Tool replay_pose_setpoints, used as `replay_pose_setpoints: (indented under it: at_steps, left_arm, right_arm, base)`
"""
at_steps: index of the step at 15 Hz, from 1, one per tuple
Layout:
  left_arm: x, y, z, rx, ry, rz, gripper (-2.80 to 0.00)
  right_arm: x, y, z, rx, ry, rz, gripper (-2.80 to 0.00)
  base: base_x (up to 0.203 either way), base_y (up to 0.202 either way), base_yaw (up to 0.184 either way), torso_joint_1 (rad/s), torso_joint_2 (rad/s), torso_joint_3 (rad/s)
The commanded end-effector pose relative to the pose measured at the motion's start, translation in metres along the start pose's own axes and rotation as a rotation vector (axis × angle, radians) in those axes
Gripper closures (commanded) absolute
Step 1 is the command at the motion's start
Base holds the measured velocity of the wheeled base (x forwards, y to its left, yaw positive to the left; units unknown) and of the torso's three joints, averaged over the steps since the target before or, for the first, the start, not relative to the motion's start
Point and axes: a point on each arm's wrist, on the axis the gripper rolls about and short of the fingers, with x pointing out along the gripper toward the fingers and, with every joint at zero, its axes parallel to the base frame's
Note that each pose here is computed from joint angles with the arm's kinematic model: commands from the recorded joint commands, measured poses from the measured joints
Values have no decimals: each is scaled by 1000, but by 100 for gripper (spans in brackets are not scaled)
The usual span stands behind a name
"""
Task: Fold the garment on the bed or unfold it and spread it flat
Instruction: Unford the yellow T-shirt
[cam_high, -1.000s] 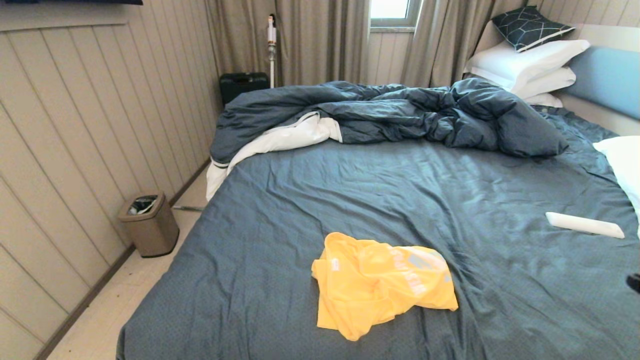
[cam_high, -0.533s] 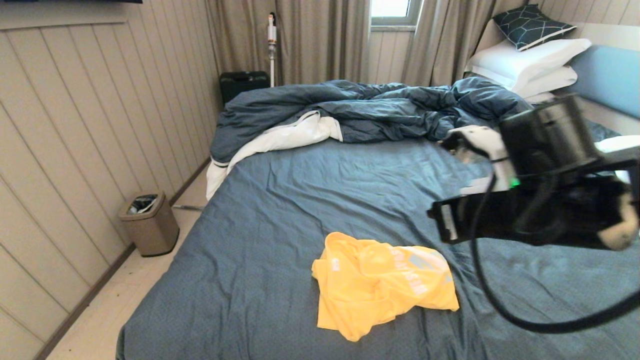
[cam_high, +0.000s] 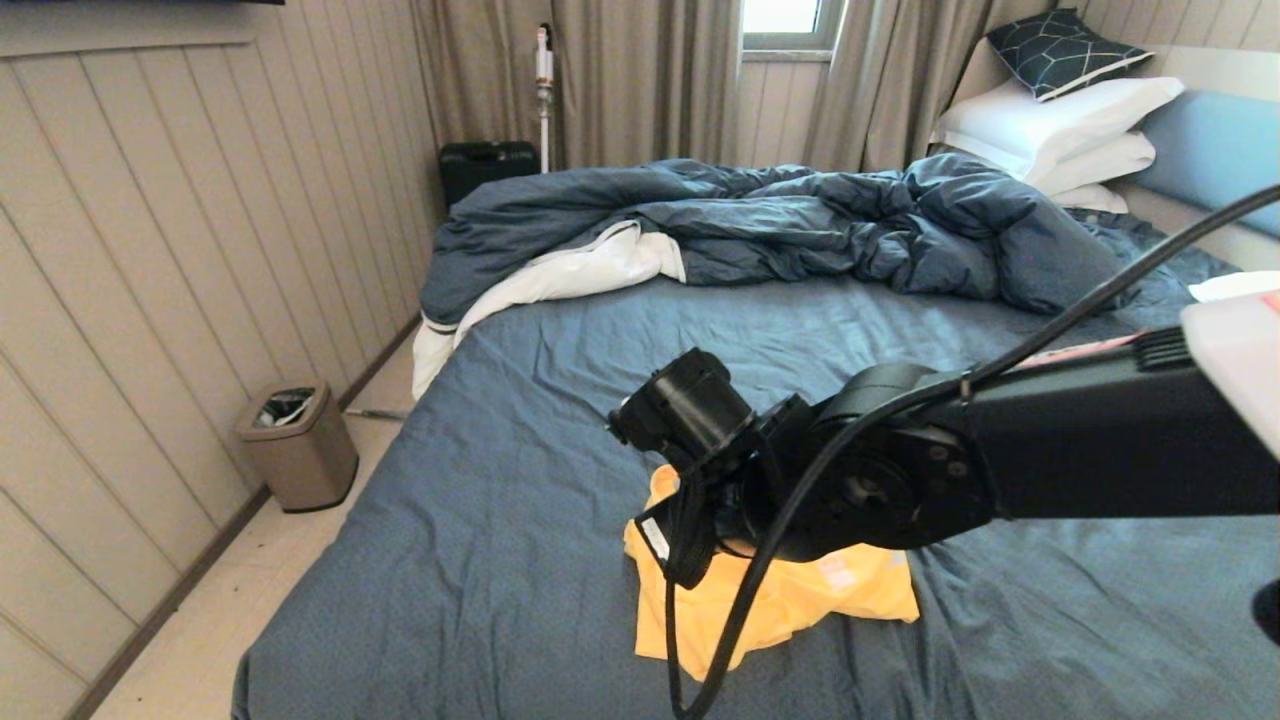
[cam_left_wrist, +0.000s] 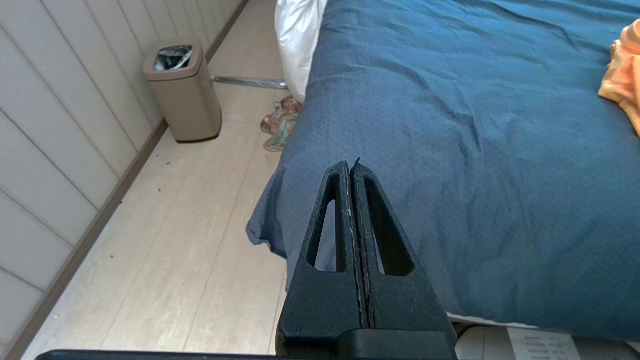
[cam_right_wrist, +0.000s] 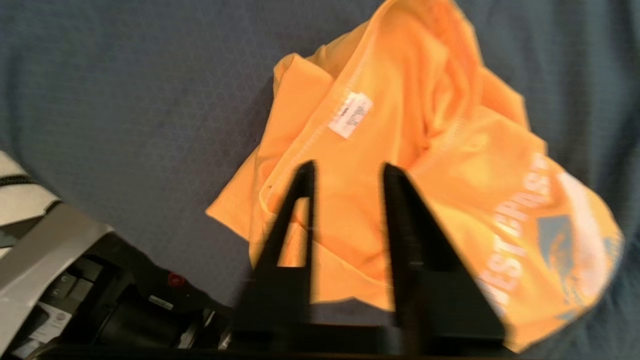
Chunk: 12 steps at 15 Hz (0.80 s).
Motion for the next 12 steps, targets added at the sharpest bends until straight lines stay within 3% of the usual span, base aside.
replay_pose_setpoints:
  at_steps: [1, 12]
  left_arm:
    - [0, 0, 0, 0, 1, 1, 0]
    - [0, 0, 0, 0, 2, 1, 0]
  right_arm:
    - [22, 11, -7, -22, 49, -3, -280]
    - [59, 10, -11, 8, 99, -34, -280]
  base:
    - [0, 0, 0, 0, 0, 0]
    - [0, 0, 0, 0, 0, 0]
